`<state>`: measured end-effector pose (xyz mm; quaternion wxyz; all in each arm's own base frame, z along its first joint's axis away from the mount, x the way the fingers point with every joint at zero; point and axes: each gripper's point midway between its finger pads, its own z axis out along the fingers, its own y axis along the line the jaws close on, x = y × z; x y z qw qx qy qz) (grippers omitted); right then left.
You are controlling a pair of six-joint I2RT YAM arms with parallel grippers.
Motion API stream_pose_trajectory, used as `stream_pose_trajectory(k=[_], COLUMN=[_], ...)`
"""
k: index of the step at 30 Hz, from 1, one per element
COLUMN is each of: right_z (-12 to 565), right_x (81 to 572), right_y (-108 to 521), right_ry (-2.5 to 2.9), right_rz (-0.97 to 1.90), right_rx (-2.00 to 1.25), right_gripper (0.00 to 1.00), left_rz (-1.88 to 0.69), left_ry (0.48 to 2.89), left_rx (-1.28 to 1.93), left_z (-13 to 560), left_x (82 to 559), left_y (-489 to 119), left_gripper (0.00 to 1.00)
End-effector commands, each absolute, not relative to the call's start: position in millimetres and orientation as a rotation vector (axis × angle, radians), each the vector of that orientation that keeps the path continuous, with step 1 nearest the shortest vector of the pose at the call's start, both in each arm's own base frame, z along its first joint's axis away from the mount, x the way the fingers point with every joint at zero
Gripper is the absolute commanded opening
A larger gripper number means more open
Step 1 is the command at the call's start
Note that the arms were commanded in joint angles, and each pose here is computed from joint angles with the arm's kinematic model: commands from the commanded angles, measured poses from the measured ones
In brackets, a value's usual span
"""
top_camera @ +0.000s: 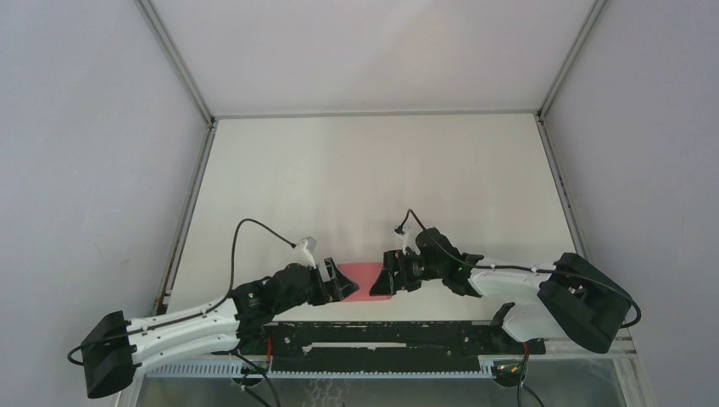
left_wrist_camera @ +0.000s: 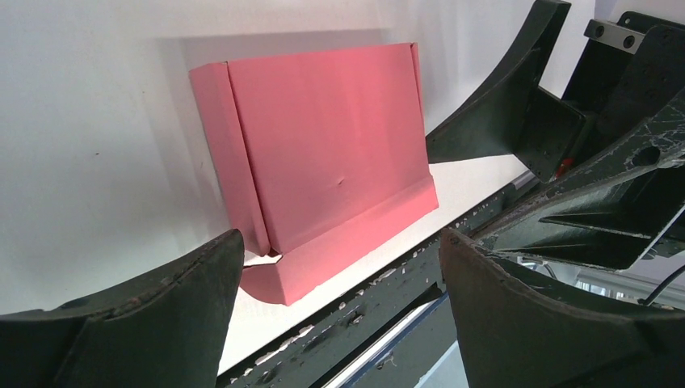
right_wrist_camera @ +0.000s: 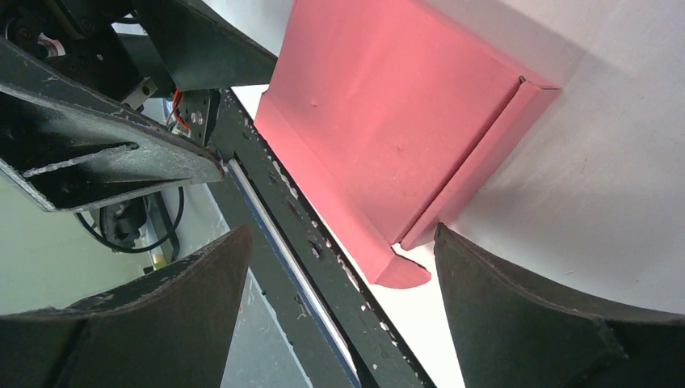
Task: Fold the paper box
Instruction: Close the paper box at the center of the board.
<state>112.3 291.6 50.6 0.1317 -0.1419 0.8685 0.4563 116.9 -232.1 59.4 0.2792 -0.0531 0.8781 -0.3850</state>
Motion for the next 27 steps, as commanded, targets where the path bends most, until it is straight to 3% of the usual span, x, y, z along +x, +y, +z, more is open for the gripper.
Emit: stream_pose_trajectory(k=[1, 27], right_z=[62.1, 81.5], right_x=[117.1, 111.9], right_y=[302.1, 305.5], right_ry=[2.454, 2.405], right_rz=[1.369, 1.445], right_rx=[-0.425, -0.442], right_gripper=[0.92, 0.92], left_rz=[-1.076, -1.169], left_ry=[2.338, 2.301], left_rx=[-0.154, -0.135], left_z=[61.1, 79.5], left_x=[115.9, 113.6], left_y=[-236.2, -246.7], left_gripper=[0.94, 0.94])
